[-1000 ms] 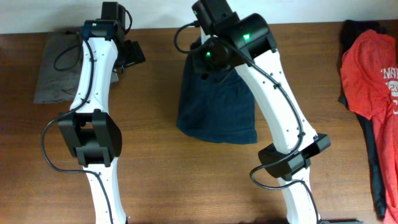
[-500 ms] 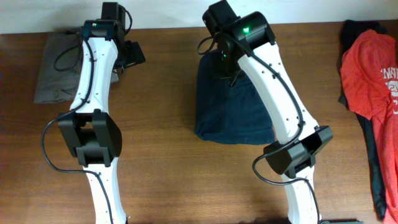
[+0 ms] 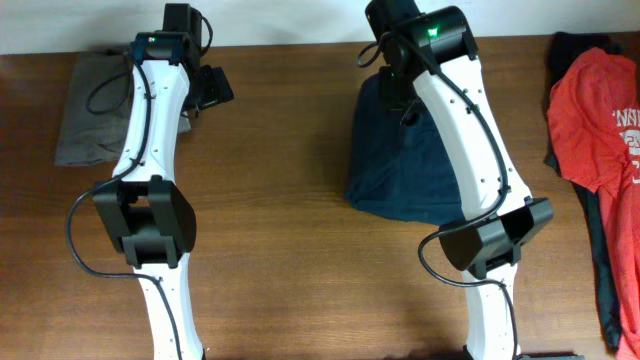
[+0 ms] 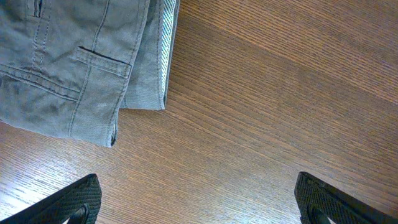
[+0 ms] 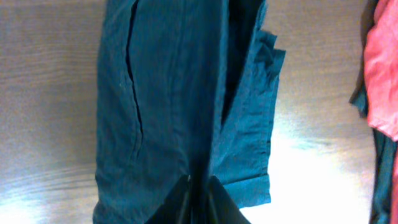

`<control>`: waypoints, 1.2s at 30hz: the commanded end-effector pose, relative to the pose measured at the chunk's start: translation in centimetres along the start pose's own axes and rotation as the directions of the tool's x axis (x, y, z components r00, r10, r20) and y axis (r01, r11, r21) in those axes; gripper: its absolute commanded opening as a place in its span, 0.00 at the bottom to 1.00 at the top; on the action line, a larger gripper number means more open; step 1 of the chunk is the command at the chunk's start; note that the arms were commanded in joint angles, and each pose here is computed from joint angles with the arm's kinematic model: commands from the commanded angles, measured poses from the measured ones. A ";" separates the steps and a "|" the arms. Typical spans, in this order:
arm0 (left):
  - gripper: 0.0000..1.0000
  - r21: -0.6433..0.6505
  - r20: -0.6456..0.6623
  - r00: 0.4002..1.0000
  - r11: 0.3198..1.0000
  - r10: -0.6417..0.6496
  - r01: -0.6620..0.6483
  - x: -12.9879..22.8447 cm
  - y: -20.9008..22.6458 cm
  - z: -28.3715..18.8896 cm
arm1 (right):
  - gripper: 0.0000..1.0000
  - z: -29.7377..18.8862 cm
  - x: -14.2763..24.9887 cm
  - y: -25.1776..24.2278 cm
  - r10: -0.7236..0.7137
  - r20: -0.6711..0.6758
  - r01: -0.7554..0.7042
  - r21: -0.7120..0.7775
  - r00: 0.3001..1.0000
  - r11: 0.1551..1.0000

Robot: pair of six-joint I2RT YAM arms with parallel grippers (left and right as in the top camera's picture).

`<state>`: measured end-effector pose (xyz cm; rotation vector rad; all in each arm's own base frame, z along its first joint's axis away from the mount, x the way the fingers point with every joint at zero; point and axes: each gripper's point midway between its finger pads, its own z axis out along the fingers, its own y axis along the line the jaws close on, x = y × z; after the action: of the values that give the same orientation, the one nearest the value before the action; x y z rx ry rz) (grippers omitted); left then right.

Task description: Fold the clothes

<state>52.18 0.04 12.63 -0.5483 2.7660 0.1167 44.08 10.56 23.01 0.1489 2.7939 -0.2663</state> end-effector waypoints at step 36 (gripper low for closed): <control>0.99 0.513 -0.110 0.862 0.771 0.495 -0.377 12.9 -20.1 2.3 | 0.59 14.8 3.6 -5.6 -0.142 -0.233 -0.067 -0.705 0.962 0.706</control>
<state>50.16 -20.28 5.92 0.1383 2.9447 -0.4236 44.99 0.76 10.70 -0.0247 2.9680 0.7569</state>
